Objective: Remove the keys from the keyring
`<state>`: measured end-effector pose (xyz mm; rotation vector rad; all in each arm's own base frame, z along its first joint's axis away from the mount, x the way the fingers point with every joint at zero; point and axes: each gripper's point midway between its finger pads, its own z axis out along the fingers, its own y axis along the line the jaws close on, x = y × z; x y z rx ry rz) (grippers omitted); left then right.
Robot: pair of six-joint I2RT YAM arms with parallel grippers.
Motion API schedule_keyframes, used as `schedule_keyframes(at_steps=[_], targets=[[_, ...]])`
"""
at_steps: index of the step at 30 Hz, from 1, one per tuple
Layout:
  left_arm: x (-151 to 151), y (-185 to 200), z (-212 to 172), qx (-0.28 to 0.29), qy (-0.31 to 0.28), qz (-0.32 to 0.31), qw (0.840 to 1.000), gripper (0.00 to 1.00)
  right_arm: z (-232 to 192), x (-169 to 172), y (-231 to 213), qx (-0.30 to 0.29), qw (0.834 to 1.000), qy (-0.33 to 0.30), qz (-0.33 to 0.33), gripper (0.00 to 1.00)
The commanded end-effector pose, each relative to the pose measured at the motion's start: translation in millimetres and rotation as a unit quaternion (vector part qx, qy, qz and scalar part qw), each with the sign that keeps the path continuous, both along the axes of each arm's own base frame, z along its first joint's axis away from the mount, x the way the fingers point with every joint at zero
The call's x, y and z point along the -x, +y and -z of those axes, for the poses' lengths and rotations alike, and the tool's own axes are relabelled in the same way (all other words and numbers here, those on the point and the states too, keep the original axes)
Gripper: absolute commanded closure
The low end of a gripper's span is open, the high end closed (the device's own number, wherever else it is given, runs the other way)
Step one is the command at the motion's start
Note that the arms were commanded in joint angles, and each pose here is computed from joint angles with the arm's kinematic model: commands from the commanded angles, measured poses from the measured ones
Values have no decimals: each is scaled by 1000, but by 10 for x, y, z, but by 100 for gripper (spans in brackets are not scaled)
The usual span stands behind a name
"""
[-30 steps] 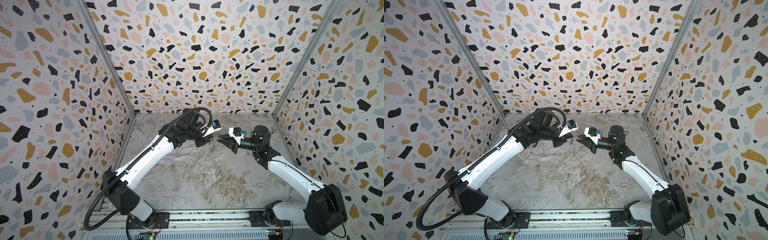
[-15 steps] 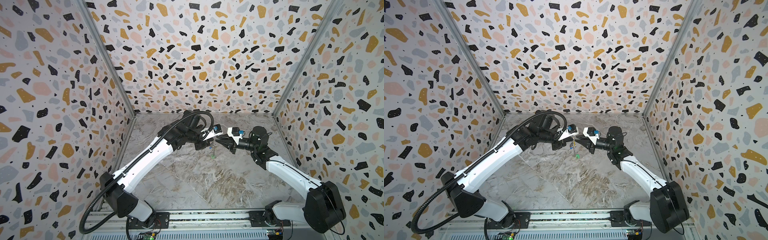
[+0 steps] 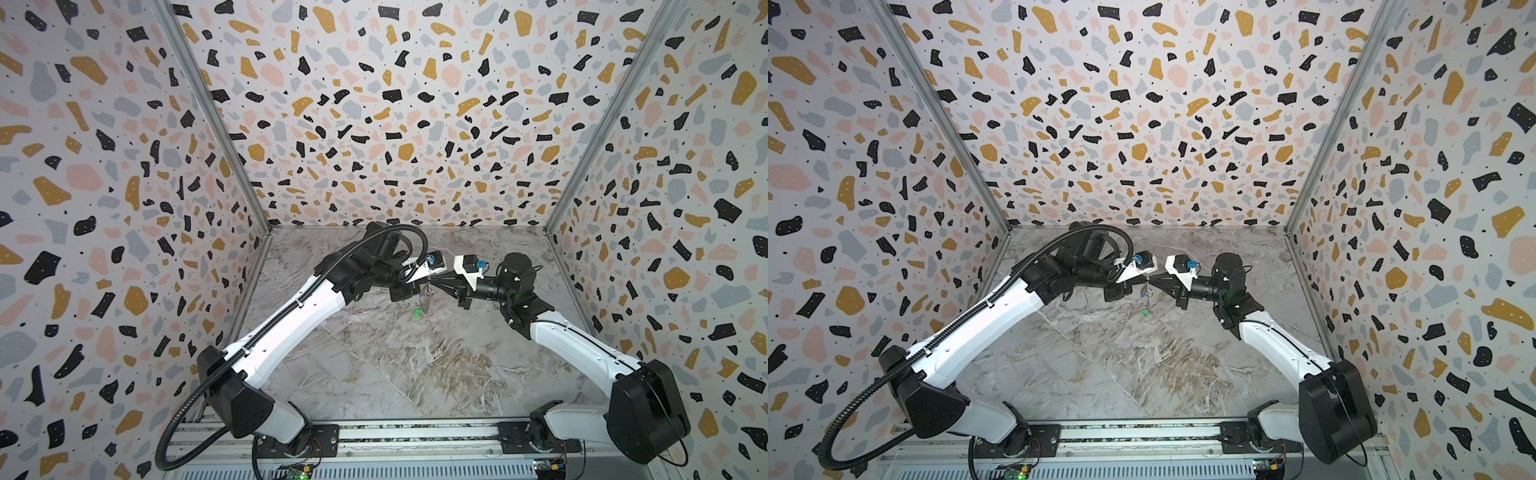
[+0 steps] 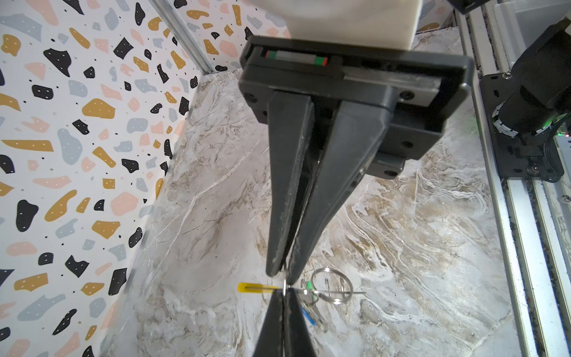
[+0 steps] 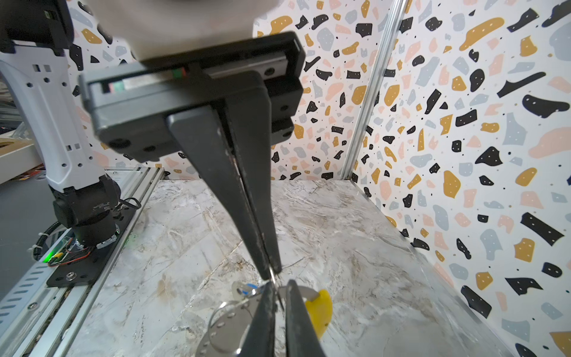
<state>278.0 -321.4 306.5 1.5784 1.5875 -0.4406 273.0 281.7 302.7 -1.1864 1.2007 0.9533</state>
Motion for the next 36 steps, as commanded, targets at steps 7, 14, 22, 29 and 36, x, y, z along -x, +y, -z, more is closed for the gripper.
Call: schedule_keyframes(at_steps=[7, 14, 22, 29, 36], targets=[[-8, -14, -120, 22, -24, -4, 999, 79, -75, 101, 32, -24, 999, -5, -32, 100], [-98, 229, -438, 193, -16, -35, 980, 65, -169, 188, -14, -70, 997, -14, -37, 100], [108, 172, -425, 268, 14, 18, 963, 67, -232, 232, -21, -92, 994, -18, -53, 100], [144, 172, -405, 286, 18, 22, 958, 71, -275, 258, -28, -105, 992, -21, -62, 100], [146, 156, -384, 289, 23, 26, 957, 75, -315, 277, -30, -115, 991, -18, -71, 100]])
